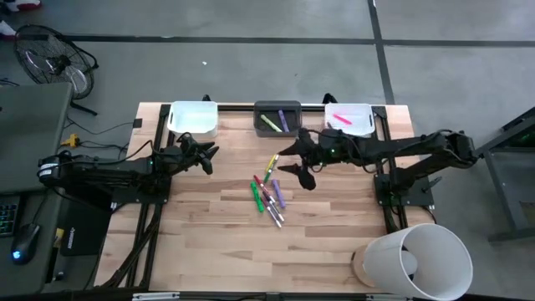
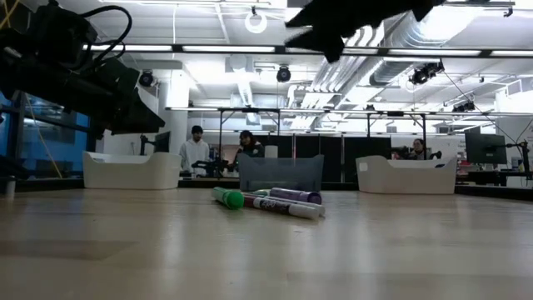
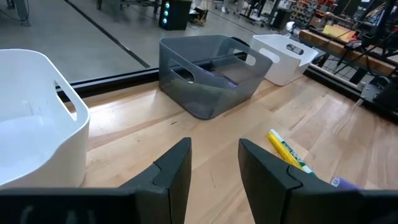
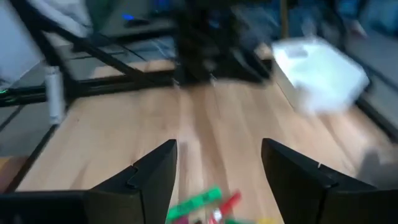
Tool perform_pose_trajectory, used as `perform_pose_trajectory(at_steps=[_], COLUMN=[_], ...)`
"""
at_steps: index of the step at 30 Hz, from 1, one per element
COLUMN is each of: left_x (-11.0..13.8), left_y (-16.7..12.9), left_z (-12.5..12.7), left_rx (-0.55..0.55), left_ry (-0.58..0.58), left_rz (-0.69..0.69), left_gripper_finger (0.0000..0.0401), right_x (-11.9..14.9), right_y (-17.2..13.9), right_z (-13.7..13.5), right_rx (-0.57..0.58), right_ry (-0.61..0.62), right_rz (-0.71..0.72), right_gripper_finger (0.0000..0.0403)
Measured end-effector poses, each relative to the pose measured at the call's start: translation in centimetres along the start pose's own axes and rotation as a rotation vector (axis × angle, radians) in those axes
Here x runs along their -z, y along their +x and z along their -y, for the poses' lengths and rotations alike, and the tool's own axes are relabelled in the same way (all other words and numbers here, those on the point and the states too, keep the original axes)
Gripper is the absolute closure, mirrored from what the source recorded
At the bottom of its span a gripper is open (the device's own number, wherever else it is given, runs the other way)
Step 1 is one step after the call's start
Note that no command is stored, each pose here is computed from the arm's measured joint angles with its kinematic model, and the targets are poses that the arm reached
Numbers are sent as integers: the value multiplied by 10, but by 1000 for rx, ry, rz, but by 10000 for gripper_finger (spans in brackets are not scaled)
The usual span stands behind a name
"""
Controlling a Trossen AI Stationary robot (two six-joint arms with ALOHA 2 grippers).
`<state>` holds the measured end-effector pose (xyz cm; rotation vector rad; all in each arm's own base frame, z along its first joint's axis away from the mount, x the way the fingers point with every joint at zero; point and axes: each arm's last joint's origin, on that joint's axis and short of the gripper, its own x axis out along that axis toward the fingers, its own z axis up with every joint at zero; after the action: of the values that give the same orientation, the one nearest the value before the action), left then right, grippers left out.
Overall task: Pick & Place Markers
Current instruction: Put the violet marker pen into the black bin
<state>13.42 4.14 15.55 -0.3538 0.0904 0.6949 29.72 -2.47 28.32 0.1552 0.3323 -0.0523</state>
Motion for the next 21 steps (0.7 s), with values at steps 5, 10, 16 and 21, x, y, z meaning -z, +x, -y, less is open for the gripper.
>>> perform_pose_trajectory(at_steps=[5, 10, 16, 21], left_x=[0, 0, 0, 0], left_y=[0, 0, 0, 0], left_z=[0, 0, 0, 0], left_rx=[0, 0, 0, 0], left_ry=[-1, 0, -1, 0], left_rz=[1, 0, 0, 1], left_gripper_finger=[270, 270, 270, 270], right_x=[30, 46, 53, 53], right_y=[13, 39, 79, 105], right_z=[2, -3, -8, -14], right_rx=[181, 341, 373, 457], right_ry=[80, 180, 309, 340], right_rz=[-202, -355, -548, -724], right_gripper_finger=[187, 187, 188, 188])
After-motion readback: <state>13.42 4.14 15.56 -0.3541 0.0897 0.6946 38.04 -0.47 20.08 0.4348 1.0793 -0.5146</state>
